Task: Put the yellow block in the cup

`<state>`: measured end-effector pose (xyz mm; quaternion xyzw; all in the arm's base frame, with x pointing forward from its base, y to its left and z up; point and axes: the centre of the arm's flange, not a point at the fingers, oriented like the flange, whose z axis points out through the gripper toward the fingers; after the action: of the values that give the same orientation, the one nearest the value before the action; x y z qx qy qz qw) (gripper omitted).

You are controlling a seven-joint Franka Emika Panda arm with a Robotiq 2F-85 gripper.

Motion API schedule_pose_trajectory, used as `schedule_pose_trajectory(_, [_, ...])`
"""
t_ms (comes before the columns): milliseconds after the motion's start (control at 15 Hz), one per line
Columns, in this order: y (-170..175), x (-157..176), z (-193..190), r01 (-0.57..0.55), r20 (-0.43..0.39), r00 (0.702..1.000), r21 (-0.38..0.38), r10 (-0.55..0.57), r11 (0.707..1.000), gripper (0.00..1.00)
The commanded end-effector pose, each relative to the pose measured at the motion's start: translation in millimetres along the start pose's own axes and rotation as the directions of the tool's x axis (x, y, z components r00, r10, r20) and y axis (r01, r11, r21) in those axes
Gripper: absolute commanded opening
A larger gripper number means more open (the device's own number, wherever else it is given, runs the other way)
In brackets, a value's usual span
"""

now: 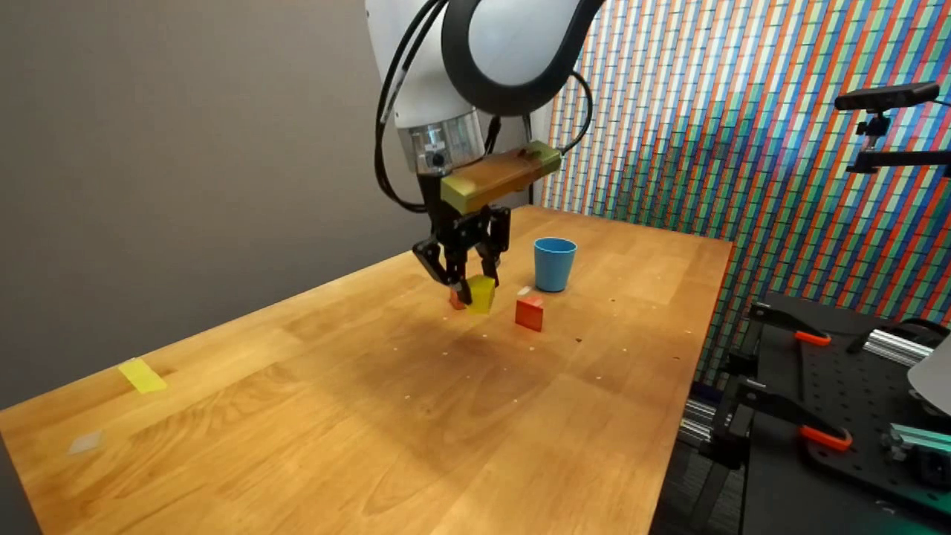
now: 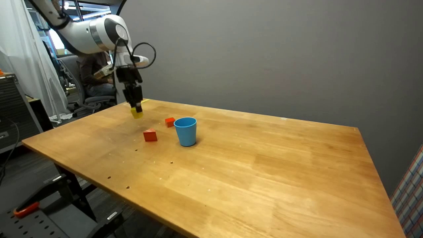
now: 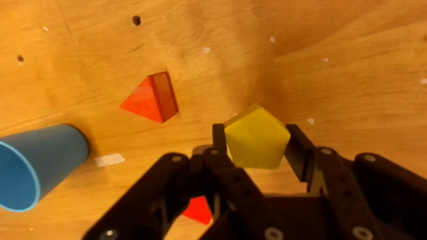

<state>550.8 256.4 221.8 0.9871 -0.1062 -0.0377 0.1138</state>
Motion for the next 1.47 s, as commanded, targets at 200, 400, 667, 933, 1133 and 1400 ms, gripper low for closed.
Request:
schedule_pose_trajectory(200, [136, 4, -75, -0.303, -0.031, 0.951, 0.129, 0.309, 0.944, 0.22])
schedule_pose_trajectory(400, [190, 30, -70, -0.423, 0.04, 0.904, 0.218, 0.425, 0.879, 0.22])
schedule_pose_trajectory(667, [242, 56, -34, -0.594, 0.164, 0.803, 0.308, 0.574, 0.743, 0.22])
schedule_pose_trajectory(933, [276, 61, 2, -0.694, 0.24, 0.717, 0.333, 0.654, 0.639, 0.22])
schedule_pose_trajectory(1133, [287, 57, 19, -0.737, 0.264, 0.672, 0.324, 0.692, 0.593, 0.22])
schedule_pose_trajectory(1400, [289, 49, 36, -0.759, 0.277, 0.649, 0.299, 0.708, 0.578, 0.22])
